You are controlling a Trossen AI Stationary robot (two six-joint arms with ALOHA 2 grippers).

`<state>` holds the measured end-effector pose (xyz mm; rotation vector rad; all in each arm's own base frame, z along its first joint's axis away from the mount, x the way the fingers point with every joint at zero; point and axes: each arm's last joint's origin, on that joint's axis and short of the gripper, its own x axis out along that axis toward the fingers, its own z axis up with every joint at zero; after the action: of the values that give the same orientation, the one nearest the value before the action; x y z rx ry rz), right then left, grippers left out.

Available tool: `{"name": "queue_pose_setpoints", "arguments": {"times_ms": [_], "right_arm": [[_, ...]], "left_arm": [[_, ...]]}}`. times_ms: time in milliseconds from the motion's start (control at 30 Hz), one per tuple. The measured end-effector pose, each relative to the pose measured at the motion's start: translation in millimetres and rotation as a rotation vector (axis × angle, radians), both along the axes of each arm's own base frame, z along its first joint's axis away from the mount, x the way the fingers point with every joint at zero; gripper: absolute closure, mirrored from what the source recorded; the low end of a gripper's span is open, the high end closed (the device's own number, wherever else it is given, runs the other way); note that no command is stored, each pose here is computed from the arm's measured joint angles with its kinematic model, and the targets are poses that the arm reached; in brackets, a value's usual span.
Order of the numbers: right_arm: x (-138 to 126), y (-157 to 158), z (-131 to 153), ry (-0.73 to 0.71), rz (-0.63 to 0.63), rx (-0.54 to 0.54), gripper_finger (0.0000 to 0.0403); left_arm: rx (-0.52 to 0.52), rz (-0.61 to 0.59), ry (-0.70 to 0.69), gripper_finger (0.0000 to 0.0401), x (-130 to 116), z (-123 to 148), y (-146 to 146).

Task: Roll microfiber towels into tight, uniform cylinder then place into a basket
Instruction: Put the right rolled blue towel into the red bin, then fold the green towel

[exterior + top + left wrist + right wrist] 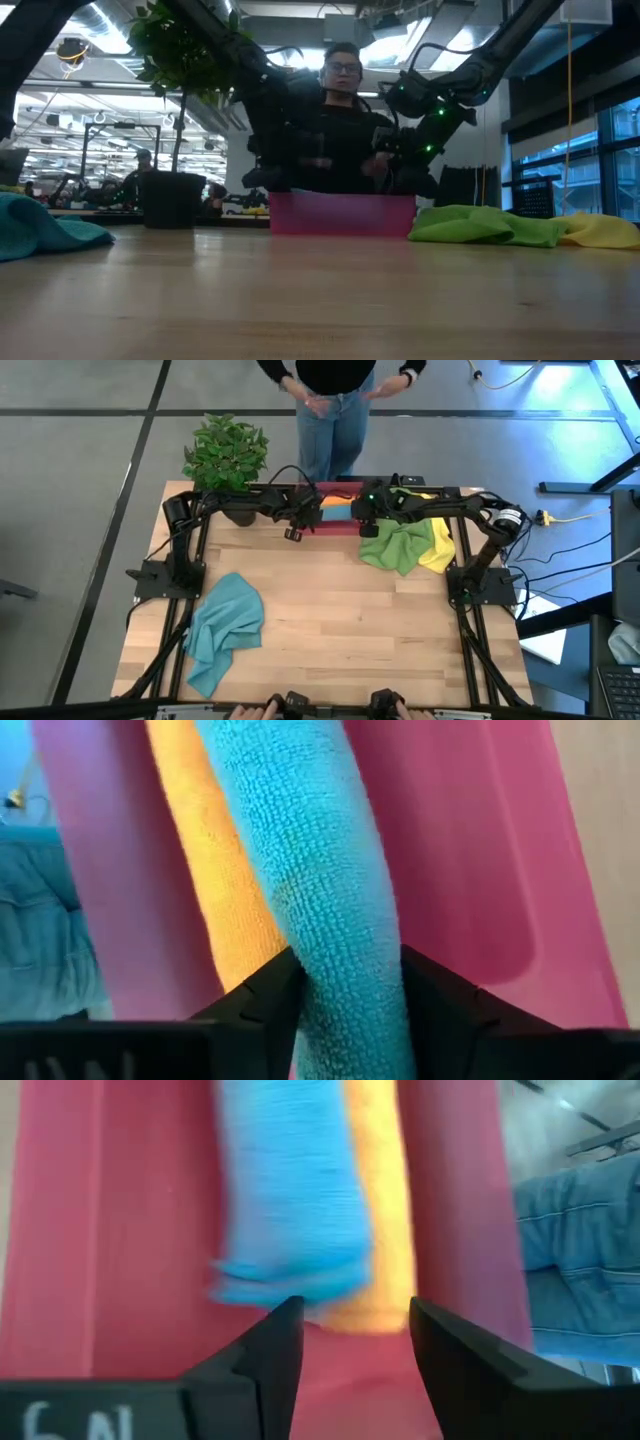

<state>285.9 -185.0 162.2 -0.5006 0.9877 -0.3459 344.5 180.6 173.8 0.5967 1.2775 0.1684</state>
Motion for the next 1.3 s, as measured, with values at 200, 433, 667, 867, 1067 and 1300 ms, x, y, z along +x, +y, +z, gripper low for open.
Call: {"name": "queue_pose_setpoints", "arguments": {"times_ms": [200, 433, 667, 867, 1067, 1300], "right_arm": [[-3, 2, 18, -0.07, -0.027, -0.008, 0.0219], [-8, 5, 32, -0.098, -0.033, -0.014, 0.0218], [-10, 7, 38, -0.12, -0.042, -0.008, 0.0218], [-13, 9, 43, -0.115, -0.055, -0.015, 0.0218], [-27, 23, 75, -0.206, -0.068, 0.015, 0.0218], [-49, 54, 113, -0.344, -0.021, 0.166, 0.0239]], "left_arm": [[0.015, -0.002, 0.008, 0.0221, 8, 15, -3], [0.017, 0.017, 0.027, 0.0202, 10, 24, -5], [-0.019, 0.045, 0.077, 0.0201, 4, 22, -7], [0.024, 0.111, 0.011, 0.0202, 4, 49, -11], [-0.019, 0.144, -0.186, 0.0204, 6, 87, -30], [-0.186, 0.048, -0.405, 0.0212, 10, 122, -77]]}}
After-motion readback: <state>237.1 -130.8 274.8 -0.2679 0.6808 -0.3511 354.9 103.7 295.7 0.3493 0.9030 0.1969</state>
